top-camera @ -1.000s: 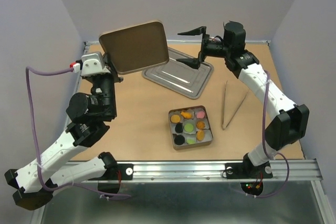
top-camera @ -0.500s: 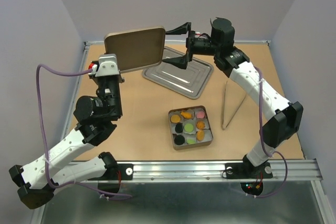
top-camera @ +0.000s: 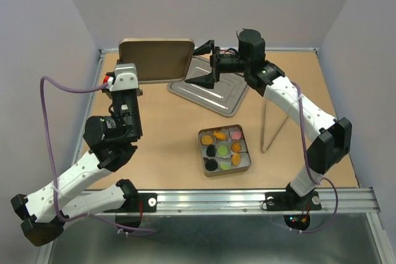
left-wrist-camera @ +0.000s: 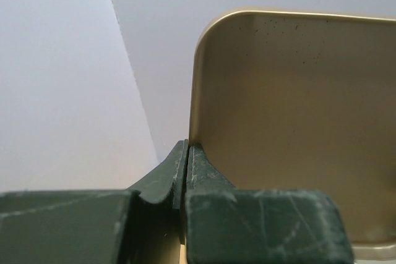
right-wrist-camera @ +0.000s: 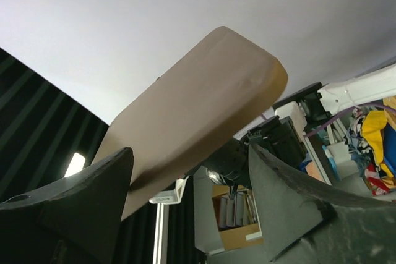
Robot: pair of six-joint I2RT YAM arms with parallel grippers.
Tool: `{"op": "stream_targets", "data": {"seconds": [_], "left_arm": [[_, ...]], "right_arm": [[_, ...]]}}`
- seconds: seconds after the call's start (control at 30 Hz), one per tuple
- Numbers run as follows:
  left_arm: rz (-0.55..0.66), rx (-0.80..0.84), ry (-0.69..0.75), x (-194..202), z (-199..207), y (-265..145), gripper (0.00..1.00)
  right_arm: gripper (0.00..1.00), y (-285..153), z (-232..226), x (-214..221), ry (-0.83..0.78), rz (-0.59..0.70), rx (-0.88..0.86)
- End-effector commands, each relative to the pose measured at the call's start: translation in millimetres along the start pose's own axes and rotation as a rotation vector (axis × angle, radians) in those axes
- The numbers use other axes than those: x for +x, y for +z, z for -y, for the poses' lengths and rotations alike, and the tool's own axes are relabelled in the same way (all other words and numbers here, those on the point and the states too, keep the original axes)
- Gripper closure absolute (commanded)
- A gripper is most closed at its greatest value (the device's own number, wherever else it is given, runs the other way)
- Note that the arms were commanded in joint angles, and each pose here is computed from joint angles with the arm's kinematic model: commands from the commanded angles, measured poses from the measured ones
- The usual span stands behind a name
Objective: Pack the cookies
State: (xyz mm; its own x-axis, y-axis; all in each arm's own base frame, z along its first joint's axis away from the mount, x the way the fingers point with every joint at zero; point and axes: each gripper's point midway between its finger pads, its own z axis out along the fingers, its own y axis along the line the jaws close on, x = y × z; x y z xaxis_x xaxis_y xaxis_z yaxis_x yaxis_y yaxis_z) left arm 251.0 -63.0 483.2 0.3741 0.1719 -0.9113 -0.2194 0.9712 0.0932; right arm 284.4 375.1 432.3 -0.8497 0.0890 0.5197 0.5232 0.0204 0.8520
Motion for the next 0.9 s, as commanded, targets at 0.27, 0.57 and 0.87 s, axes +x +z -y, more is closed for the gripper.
{"op": "stream_targets", "data": {"seconds": [0.27, 0.57, 0.87], "left_arm": [[0.047, -0.019, -0.092, -13, 7, 7, 1.0], [0.008, -0.042, -0.086, -5, 3, 5, 0.89], [-0.071, 0.016, -0.13, -2, 0, -2, 0.43]], "right_arm": [[0.36, 16, -33, 41, 0.005, -0.116, -0.039], [0.9, 11, -29, 46, 0.011, -0.149, -0.045], [1.0, -5, -35, 25, 0.019, -0.074, -0.131]]}}
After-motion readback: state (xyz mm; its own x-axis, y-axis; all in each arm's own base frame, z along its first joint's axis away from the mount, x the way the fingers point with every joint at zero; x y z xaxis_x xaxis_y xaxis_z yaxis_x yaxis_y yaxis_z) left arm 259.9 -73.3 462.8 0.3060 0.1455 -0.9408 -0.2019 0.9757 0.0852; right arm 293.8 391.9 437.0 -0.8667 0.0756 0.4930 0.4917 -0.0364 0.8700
